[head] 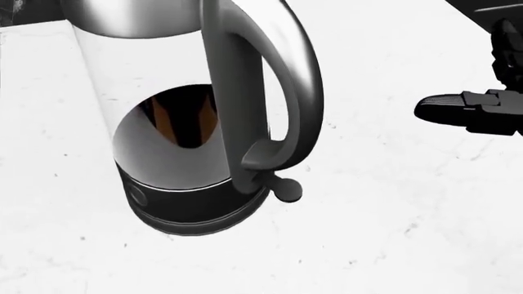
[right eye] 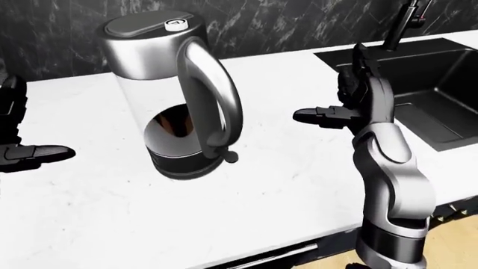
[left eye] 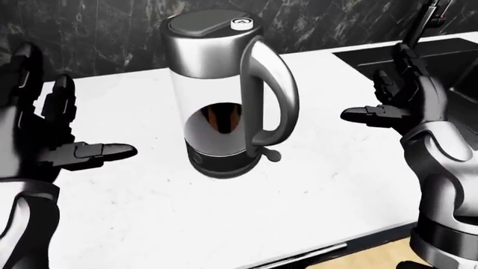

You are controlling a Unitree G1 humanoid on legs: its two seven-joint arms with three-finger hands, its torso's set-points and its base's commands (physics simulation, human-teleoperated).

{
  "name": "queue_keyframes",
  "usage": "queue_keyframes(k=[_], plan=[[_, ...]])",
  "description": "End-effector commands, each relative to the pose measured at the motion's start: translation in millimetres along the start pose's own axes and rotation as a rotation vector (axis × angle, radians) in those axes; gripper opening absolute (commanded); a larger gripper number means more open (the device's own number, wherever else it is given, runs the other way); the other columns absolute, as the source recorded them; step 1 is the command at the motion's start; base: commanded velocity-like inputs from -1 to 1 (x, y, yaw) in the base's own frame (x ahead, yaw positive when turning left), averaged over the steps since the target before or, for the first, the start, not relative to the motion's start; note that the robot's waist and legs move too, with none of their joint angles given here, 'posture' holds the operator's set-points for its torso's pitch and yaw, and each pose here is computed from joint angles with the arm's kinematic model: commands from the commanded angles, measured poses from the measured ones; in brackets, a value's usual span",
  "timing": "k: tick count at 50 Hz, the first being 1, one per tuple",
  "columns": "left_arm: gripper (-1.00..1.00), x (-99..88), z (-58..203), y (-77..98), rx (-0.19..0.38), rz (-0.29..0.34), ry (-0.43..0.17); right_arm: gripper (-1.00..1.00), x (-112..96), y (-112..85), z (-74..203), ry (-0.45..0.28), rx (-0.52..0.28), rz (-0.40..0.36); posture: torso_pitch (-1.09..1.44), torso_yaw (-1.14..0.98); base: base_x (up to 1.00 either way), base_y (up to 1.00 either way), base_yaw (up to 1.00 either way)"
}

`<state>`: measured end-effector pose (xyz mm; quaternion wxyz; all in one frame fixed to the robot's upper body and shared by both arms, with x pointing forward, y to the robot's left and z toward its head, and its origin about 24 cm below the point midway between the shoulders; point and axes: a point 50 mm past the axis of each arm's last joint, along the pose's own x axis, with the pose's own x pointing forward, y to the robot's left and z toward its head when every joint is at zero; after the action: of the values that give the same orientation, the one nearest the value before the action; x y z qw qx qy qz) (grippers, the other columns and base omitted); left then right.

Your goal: Press the button to open the lid of the electric kettle.

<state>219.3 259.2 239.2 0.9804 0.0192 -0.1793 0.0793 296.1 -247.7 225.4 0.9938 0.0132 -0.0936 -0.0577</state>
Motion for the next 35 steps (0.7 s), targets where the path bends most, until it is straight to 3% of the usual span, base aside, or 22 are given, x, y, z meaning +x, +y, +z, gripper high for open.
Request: queue_keyframes(k=[1,35], plan=[[1.00,-0.5,12.3,-0.8,0.013,0.000,-0.073,1.00,-1.2,1.0,20.6,-0.102,-0.014,0.006,-0.06,0.00,0.00,0.00,0.00],[1.00,-1.4,12.5,-2.3,0.006,-0.012,-0.077,1.00,-0.9,6.4,18.9,-0.085,-0.017,0.020,-0.40,0.00,0.00,0.00,0.00]])
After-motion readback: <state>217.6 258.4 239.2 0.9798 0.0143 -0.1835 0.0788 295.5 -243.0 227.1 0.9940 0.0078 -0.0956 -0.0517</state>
